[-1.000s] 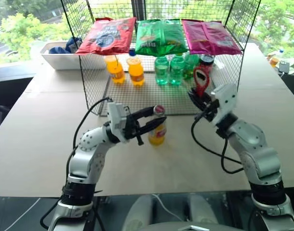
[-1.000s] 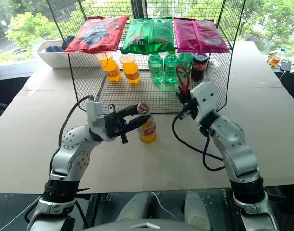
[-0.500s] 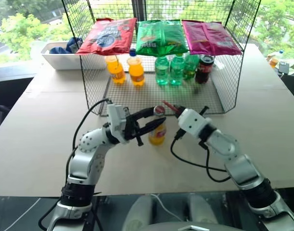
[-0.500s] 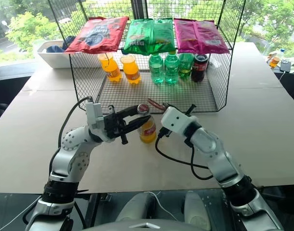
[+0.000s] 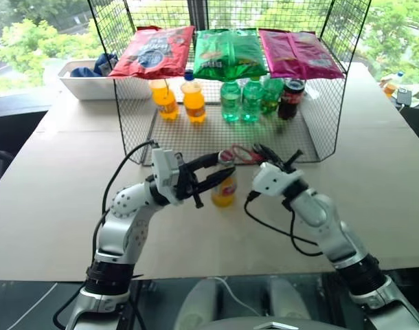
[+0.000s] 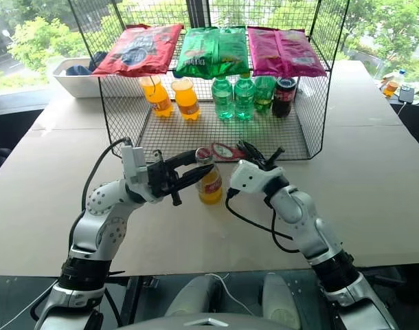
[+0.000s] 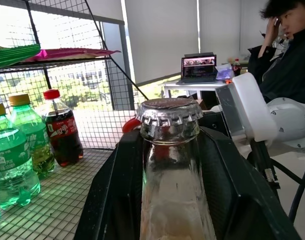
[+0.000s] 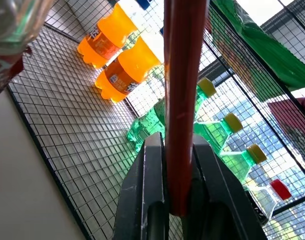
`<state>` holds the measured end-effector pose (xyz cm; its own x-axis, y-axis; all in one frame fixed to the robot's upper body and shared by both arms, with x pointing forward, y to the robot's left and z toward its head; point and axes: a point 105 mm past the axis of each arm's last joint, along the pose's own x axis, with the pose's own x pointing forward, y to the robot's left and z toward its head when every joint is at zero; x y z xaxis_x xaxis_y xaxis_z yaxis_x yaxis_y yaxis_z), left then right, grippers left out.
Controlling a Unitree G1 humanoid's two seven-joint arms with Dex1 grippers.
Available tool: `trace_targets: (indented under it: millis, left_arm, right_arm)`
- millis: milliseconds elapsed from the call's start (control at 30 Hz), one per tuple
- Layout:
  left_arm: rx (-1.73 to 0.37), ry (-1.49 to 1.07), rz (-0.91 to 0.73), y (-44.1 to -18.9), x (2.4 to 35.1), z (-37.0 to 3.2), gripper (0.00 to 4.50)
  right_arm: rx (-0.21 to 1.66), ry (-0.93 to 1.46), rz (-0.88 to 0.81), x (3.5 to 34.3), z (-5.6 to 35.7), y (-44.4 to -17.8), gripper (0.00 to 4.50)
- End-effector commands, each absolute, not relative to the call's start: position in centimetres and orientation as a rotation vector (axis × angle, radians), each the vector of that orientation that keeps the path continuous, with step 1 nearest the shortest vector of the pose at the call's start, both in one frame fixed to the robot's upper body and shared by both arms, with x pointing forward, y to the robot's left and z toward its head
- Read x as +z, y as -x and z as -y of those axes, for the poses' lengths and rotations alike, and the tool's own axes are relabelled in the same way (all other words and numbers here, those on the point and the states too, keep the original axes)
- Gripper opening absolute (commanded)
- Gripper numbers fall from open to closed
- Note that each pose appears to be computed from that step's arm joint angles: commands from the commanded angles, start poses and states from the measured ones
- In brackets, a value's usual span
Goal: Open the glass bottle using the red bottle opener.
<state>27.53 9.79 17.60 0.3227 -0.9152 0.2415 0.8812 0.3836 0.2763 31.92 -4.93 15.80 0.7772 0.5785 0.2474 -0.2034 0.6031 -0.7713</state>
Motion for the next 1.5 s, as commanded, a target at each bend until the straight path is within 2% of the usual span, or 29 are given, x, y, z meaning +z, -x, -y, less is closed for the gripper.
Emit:
trace_targets:
  millis: [33, 167, 600, 700, 767, 833, 867, 1033, 1133, 1300, 1500]
  left_arm:
    - [-1.172, -0.116, 0.252, -28.0, 15.0, -10.1, 1.39]
    - [-1.172, -0.117, 0.250, -28.0, 15.0, -10.1, 1.39]
    - [-1.171, -0.116, 0.244, -27.9, 14.9, -10.1, 1.39]
    - [-1.172, -0.116, 0.245, -28.0, 14.9, -10.1, 1.39]
    - [-1.170, -0.116, 0.243, -28.0, 14.9, -10.1, 1.39]
    - [-1.171, -0.116, 0.240, -28.0, 14.9, -10.2, 1.39]
    - [-1.172, -0.117, 0.238, -28.0, 14.9, -10.2, 1.37]
    - [-1.173, -0.118, 0.231, -28.0, 14.9, -10.3, 1.37]
    - [-1.174, -0.119, 0.227, -27.9, 14.8, -10.3, 1.37]
    - [-1.172, -0.121, 0.222, -27.8, 14.9, -10.5, 1.37]
    - [-1.166, -0.120, 0.218, -27.7, 14.8, -10.6, 1.37]
  right_arm:
    - [0.430, 0.743, 0.606, 18.6, 5.0, -31.7, 0.00]
    - [0.446, 0.671, 0.597, 18.8, 4.7, -31.5, 0.00]
    - [0.618, 0.929, 0.686, 17.2, 2.9, -29.7, 0.00]
    - [0.549, 1.031, 0.766, 17.7, 3.0, -29.4, 0.00]
    - [0.322, 1.122, 0.911, 19.6, 4.1, -28.8, 0.00]
    - [0.310, 1.155, 0.859, 19.1, 4.2, -29.3, 0.00]
    - [0.329, 1.136, 0.829, 18.8, 4.1, -29.5, 0.88]
    - [0.456, 1.083, 0.758, 17.5, 3.0, -29.7, 2.98]
    - [0.473, 0.994, 0.715, 17.4, 2.8, -30.0, 4.44]
    - [0.403, 0.815, 0.635, 18.4, 4.0, -31.0, 4.48]
    - [0.371, 0.841, 0.600, 18.2, 6.1, -31.7, 4.48]
